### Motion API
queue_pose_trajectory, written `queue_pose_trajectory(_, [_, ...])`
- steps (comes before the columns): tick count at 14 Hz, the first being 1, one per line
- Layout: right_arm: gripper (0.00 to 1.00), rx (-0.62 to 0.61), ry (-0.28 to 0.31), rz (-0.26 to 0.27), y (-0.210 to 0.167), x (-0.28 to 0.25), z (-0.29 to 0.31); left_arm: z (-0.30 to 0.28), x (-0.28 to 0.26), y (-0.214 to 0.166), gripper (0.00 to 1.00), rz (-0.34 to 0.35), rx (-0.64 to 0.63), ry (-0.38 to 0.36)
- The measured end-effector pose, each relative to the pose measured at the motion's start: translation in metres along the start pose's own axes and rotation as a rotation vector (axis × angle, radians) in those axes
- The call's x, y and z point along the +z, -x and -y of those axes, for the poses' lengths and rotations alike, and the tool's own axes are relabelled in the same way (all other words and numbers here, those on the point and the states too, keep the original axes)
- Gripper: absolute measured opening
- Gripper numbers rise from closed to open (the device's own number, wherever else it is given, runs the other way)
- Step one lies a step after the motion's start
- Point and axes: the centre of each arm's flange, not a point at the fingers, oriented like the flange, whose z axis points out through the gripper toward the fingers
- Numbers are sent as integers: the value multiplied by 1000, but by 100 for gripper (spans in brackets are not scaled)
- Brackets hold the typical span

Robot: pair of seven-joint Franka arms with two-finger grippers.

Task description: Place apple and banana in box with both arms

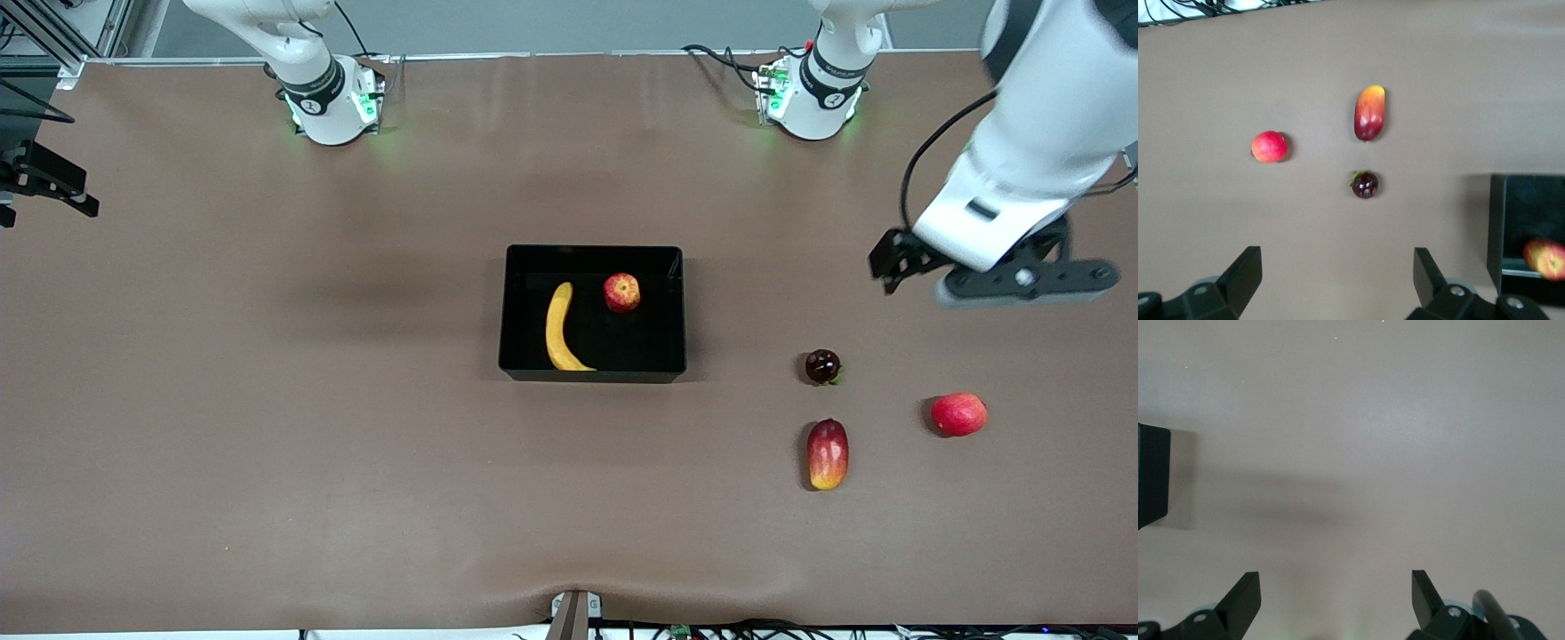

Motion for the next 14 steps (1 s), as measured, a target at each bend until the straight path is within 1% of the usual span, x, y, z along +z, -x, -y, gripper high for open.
queue_pose_trajectory(3, [100,0,0,0,0,0,0,36,-16,32,100,7,34,-13])
queue_pose_trajectory(6, [100,0,0,0,0,0,0,56,-22,55,100,15,30,26])
queue_pose_trajectory(8, [100,0,0,0,0,0,0,64,-21,59,100,24,12,51])
queue_pose_trajectory(10, [100,0,0,0,0,0,0,73,-16,61,100,52,-11,88])
queue_pose_trajectory(14, [100,1,0,0,0,0,0,77,-17,64,100,65,-3,111])
